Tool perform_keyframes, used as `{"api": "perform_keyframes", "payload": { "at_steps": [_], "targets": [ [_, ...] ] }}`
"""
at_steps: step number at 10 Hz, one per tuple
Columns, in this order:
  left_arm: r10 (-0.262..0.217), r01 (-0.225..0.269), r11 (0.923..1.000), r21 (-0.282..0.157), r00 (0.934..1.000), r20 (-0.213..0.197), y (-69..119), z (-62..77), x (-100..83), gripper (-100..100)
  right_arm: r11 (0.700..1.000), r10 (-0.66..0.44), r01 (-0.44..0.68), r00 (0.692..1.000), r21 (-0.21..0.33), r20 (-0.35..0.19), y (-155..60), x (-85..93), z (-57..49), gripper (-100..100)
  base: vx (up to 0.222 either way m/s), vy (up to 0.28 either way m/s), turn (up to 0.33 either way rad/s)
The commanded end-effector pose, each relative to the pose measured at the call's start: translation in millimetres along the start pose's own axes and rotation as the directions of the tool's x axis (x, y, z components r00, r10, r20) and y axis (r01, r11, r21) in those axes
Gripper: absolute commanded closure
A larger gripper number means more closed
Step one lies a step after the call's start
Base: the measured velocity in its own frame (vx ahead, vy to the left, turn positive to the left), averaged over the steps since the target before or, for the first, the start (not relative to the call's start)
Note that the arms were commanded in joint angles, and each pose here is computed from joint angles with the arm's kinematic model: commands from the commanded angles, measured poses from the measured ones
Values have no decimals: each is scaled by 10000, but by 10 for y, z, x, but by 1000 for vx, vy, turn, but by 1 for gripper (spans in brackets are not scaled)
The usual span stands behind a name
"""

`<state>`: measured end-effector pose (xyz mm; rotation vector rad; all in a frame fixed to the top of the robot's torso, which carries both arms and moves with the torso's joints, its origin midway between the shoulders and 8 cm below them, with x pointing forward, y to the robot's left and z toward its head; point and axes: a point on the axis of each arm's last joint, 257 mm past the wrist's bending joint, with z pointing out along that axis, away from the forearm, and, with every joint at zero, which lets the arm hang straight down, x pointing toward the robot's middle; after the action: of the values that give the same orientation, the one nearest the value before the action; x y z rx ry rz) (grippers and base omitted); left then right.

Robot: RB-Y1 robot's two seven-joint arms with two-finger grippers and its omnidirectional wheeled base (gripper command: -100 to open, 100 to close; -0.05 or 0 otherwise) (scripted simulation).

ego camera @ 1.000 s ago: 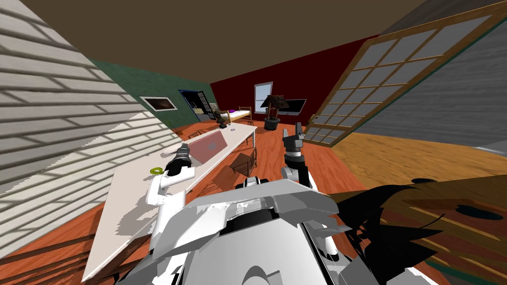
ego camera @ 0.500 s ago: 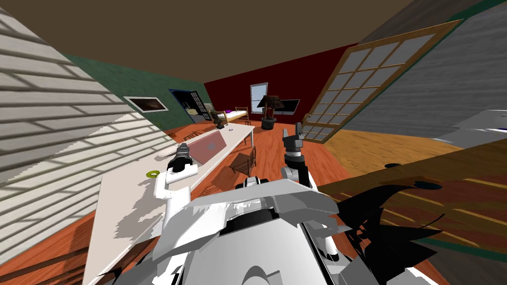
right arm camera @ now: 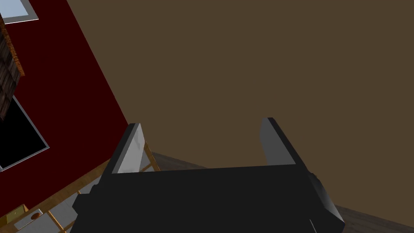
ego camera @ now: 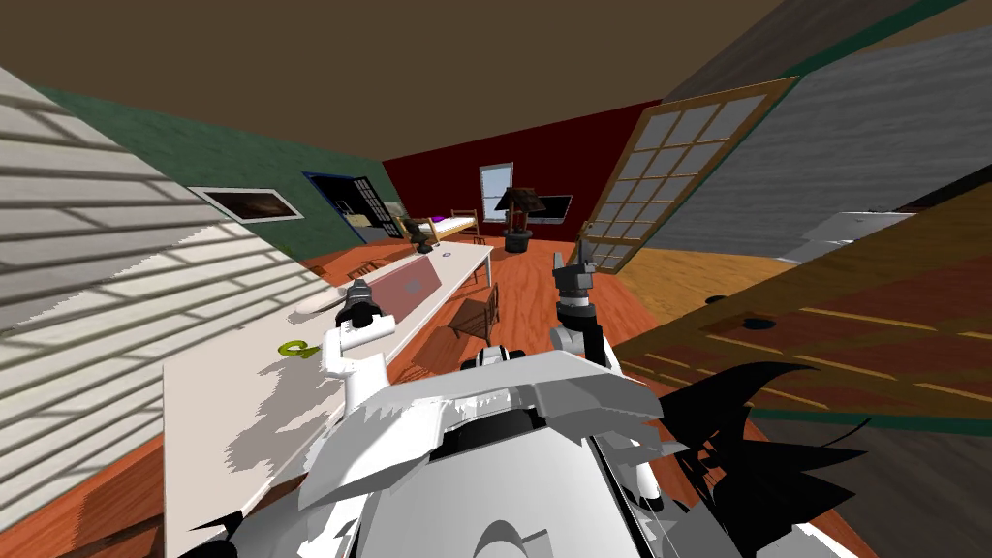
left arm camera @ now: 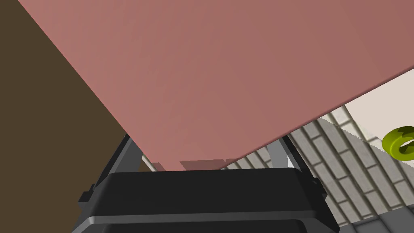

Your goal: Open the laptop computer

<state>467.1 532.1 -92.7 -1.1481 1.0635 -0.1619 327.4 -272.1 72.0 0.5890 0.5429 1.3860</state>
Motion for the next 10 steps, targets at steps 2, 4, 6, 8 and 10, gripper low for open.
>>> {"api": "perform_keyframes", "payload": {
  "at_steps": [2,4,6,8,10],
  "targets": [
    [151,-138,9994,-302,9989,435,-7,29,-10,-100,10000,0,0,10000,0,0,0,0,0,0,-81,72,-136],
    [165,-134,9987,-493,9979,629,-19,42,10,-100,10000,0,0,10000,0,0,0,0,0,0,-88,76,-162],
    [184,-130,9976,-682,9967,797,-36,50,39,-100,10000,-1,1,10000,1,0,0,0,0,0,-89,74,-132],
    [211,-130,9962,-866,9954,939,-58,54,77,-100,10000,-1,1,10000,1,0,0,0,0,0,-76,67,-149],
    [259,-147,9944,-1047,9940,1064,-86,53,121,-100,10000,-1,1,10000,1,0,0,0,0,0,-73,69,-161]
  ]
}}
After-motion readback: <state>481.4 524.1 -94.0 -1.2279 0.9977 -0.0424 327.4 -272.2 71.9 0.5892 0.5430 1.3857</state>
